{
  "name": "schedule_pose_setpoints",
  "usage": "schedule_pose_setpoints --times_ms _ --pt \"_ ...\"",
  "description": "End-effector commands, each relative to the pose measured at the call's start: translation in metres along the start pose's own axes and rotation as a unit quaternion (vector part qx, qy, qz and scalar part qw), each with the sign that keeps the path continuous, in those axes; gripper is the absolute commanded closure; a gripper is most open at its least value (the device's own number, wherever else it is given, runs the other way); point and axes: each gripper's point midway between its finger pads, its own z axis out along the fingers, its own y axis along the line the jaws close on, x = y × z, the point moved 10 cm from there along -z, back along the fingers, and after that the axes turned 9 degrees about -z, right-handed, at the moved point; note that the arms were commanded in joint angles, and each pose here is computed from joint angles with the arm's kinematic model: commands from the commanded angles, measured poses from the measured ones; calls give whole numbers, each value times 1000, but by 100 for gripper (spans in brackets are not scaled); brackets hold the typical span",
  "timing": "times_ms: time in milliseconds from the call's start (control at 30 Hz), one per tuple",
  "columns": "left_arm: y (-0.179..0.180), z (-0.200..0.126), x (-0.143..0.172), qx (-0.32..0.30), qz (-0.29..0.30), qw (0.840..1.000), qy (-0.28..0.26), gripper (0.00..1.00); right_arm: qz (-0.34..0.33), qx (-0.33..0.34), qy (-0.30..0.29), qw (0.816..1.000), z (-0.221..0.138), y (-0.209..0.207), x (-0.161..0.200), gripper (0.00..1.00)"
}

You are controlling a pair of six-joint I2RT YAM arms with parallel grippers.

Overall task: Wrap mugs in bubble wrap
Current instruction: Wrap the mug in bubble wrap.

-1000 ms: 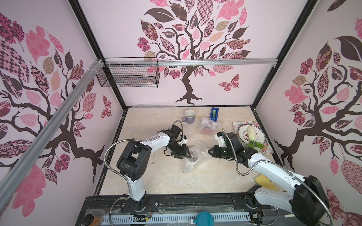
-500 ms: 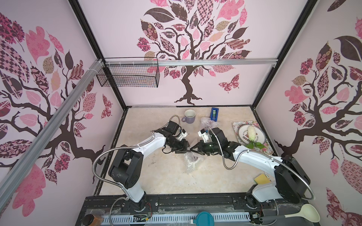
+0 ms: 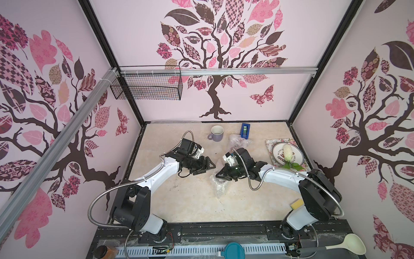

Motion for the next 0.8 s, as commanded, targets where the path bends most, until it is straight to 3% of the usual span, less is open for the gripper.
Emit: schedule_pose_setpoints --times_ms 0,167,500,767 --pt "8 12 -5 -22 0 1000 10 23 -22 16 16 999 2 1 2 100" --pt "7 30 -10 -65 25 997 34 18 -41 34 29 998 5 -4 5 100" --pt "8 43 -5 -42 27 998 40 11 -42 31 29 998 8 -9 10 100" --pt "16 63 2 -57 32 994 85 12 -54 7 34 998 11 -4 10 100"
